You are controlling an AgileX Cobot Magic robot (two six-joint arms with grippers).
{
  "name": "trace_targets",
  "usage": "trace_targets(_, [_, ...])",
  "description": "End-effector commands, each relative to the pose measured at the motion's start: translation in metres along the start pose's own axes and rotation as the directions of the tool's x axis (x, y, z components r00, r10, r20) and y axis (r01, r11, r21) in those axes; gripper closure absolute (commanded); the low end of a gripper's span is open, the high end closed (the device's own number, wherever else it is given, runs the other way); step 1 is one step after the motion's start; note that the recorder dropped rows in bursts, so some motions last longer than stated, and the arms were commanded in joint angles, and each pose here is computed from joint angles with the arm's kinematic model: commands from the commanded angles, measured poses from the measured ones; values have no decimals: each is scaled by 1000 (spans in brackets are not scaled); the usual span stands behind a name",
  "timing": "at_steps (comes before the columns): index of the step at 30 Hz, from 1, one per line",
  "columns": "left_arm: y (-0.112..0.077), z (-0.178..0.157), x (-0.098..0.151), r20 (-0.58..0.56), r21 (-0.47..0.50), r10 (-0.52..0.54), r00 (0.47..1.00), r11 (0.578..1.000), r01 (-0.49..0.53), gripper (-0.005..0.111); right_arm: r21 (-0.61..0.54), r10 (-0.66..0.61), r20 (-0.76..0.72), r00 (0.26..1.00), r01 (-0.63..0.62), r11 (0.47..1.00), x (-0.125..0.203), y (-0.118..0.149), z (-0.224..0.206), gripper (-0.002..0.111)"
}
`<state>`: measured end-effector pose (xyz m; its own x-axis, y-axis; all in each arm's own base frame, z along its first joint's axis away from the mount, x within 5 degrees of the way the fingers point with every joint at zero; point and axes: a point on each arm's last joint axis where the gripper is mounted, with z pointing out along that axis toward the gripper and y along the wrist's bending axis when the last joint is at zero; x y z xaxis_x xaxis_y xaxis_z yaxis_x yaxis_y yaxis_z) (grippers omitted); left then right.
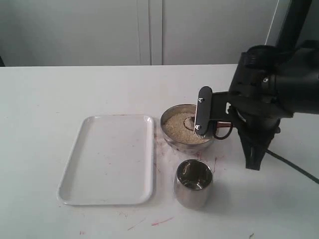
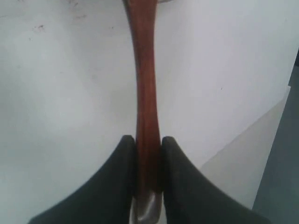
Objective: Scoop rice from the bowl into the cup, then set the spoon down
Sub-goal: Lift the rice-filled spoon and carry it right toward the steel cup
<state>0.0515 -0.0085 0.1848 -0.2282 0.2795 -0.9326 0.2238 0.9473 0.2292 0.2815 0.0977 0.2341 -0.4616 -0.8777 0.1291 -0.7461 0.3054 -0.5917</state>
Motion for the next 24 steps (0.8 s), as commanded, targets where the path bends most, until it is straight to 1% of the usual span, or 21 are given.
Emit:
trace_targets(1, [-1, 1, 6, -38, 11, -5, 999, 1000, 5, 92, 21, 35, 30, 999, -35, 999, 21, 2, -15, 108])
trace_targets(2, [-1, 1, 6, -38, 11, -5, 999, 1000, 5, 92, 24, 27, 35, 999, -27, 999, 24, 3, -18, 108])
trace_targets(4, [-1, 1, 6, -38, 11, -5, 999, 1000, 5, 92, 29, -31, 47, 998, 30, 999, 35, 7, -26, 108])
trace_targets(9, [-1, 1, 6, -38, 11, -5, 999, 1000, 5, 92, 19, -12, 110, 994, 10, 1000, 49, 8, -46, 108])
trace_targets(11, [-1, 1, 6, -38, 11, -5, 999, 1000, 5, 92, -15, -45, 115, 992, 47, 999, 52, 12, -49, 108])
trace_targets(15, [-1, 1, 6, -38, 11, -5, 999, 1000, 5, 92, -65, -52, 118, 992, 60, 996, 53, 16, -51, 108])
trace_targets(16, [-1, 1, 6, -38, 11, -5, 999, 1000, 5, 92, -80, -80, 121, 989, 90, 993, 52, 20, -52, 108])
trace_targets(21, [-1, 1, 6, -38, 11, -5, 999, 1000, 5, 92, -68, -173, 122, 977, 182, 981, 46, 27, -59, 108])
trace_targets(24, [-1, 1, 6, -38, 11, -5, 999, 1000, 5, 92, -60, -197, 111, 974, 205, 977, 46, 29, -61, 108])
